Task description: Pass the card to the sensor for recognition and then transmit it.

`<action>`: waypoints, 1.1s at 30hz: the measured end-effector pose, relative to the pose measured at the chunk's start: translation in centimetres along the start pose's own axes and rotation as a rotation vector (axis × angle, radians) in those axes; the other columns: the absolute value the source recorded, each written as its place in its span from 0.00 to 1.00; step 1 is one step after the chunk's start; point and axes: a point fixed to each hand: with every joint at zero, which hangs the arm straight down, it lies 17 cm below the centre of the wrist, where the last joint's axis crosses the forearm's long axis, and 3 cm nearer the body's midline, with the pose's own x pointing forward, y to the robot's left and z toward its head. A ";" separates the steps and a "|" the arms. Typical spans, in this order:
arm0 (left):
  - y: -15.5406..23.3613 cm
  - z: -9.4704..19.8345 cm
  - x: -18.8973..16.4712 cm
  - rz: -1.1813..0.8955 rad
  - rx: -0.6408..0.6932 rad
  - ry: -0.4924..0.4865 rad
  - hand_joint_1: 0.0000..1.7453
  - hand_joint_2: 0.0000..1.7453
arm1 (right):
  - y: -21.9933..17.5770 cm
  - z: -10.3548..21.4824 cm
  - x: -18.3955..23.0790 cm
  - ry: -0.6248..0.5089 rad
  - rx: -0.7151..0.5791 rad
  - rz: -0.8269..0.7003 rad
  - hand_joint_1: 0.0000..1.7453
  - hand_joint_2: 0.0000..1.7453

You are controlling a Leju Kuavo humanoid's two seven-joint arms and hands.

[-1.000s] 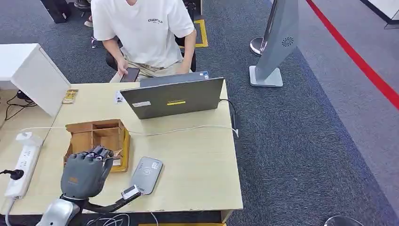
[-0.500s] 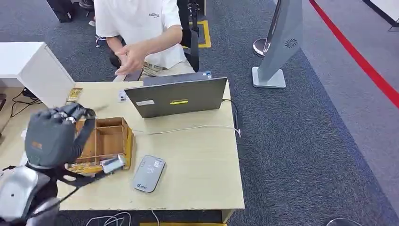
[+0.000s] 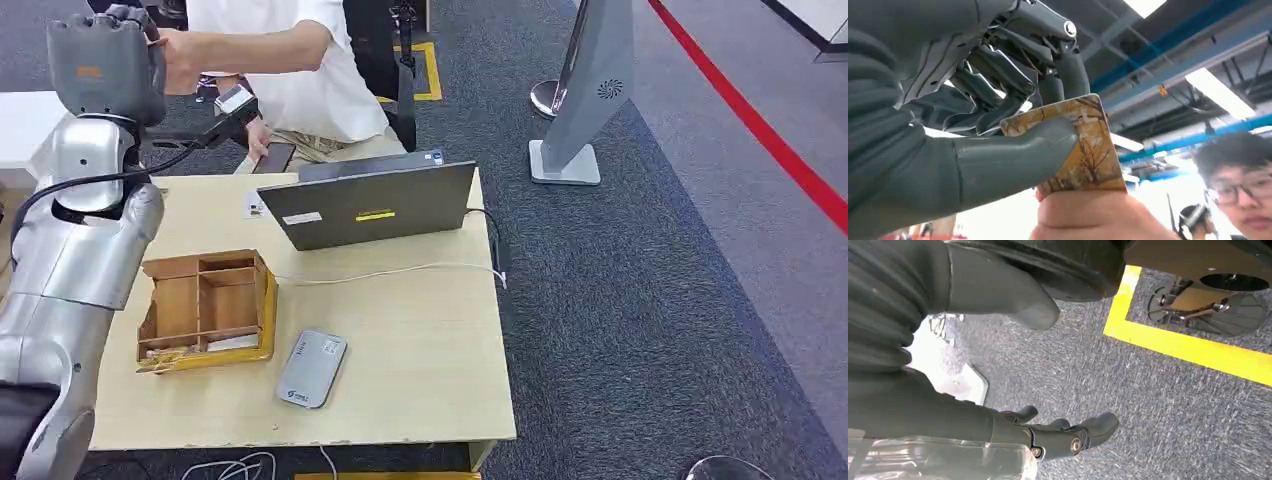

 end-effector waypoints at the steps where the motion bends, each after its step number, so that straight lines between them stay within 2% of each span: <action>1: -0.2 0.0 0.4 0.004 -0.009 -0.004 1.00 1.00 | 0.0 0.0 0.0 0.001 0.000 0.000 0.00 1.00; 2: -0.5 0.1 0.7 0.008 -0.020 -0.007 0.00 1.00 | 0.0 0.0 0.0 0.002 0.000 0.001 0.00 1.00; 9: -2.1 0.3 2.1 0.015 -0.105 -0.032 0.00 1.00 | 0.1 0.0 -0.1 0.003 0.003 -0.002 0.00 1.00; 16: -2.1 0.4 2.8 0.026 -0.109 -0.047 0.00 1.00 | 0.1 0.0 -0.1 0.005 0.003 -0.004 0.00 1.00; 20: -1.2 1.2 4.5 0.074 -0.075 -0.097 0.00 1.00 | 0.0 0.0 -0.1 0.003 0.011 -0.024 0.00 1.00; 23: -0.5 4.5 6.3 0.179 -0.033 -0.150 0.00 1.00 | 0.0 0.0 -0.4 0.009 0.018 -0.064 0.00 1.00; 26: 0.3 10.5 6.4 0.257 0.057 -0.167 0.00 1.00 | -0.2 0.0 -1.3 0.046 -0.004 -0.109 0.00 1.00; 28: -0.1 14.1 6.5 0.271 0.060 -0.184 0.00 1.00 | 0.0 0.0 -2.1 0.063 -0.009 -0.121 0.00 1.00; 33: 0.5 18.1 6.1 0.291 0.069 -0.210 0.00 1.00 | 0.0 0.0 -2.3 0.074 -0.011 -0.148 0.00 1.00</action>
